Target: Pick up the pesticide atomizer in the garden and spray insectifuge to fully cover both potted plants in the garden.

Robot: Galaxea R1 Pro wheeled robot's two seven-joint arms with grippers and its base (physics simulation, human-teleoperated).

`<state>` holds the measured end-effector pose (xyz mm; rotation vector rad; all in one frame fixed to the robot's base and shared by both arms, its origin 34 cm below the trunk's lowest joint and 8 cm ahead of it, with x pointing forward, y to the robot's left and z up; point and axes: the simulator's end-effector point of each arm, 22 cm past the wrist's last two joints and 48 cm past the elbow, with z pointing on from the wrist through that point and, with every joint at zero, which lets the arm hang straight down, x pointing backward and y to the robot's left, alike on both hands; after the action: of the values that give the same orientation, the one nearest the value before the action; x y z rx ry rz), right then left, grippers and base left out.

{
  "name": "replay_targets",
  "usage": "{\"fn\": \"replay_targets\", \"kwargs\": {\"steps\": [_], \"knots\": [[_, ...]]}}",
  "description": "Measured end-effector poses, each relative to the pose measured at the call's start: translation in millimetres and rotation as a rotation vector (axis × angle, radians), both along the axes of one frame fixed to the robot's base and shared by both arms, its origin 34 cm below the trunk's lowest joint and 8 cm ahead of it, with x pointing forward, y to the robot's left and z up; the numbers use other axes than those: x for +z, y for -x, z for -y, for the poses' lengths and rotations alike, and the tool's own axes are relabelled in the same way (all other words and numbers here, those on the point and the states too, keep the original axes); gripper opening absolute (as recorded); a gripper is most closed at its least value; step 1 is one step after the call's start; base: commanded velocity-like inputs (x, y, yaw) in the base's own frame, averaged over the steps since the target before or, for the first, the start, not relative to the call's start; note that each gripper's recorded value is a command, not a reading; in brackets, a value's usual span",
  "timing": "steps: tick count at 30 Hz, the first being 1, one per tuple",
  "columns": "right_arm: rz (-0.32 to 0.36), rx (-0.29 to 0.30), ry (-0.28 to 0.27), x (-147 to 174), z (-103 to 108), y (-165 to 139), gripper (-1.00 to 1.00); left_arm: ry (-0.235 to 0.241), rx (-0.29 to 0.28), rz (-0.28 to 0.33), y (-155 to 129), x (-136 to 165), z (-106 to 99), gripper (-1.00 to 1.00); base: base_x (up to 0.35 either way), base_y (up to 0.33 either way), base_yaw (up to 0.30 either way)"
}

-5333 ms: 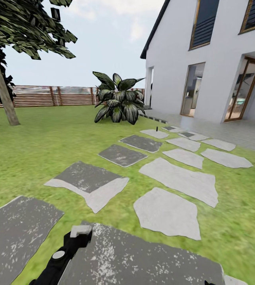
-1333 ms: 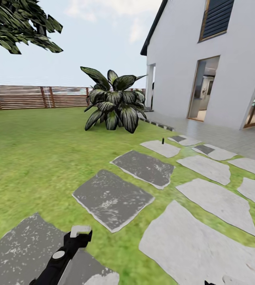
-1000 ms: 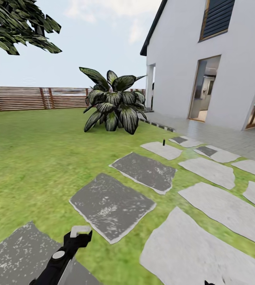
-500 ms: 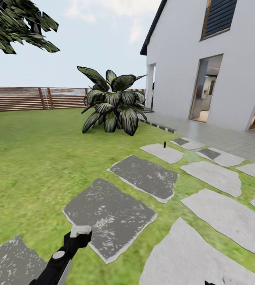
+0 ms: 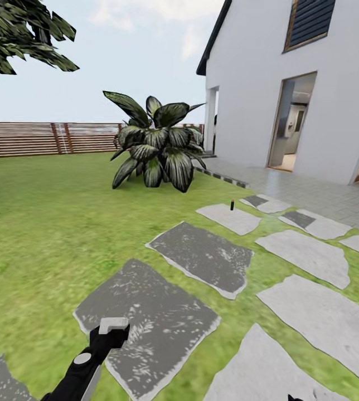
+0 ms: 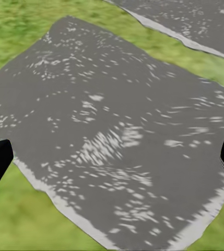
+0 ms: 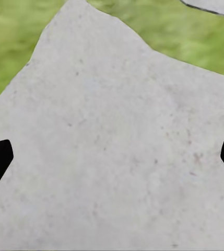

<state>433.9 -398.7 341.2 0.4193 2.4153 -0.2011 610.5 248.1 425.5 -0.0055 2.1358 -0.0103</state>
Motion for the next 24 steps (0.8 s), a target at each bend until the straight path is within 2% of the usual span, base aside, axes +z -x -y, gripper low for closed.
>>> {"fn": "replay_targets", "kwargs": {"steps": [24], "knots": [[0.001, -0.003, 0.001, 0.4, 0.8, 0.4, 1.00, 0.000, 0.001, 0.001, 0.1, 0.8, -0.1, 1.00, 0.333, -0.092, 0.000]]}}
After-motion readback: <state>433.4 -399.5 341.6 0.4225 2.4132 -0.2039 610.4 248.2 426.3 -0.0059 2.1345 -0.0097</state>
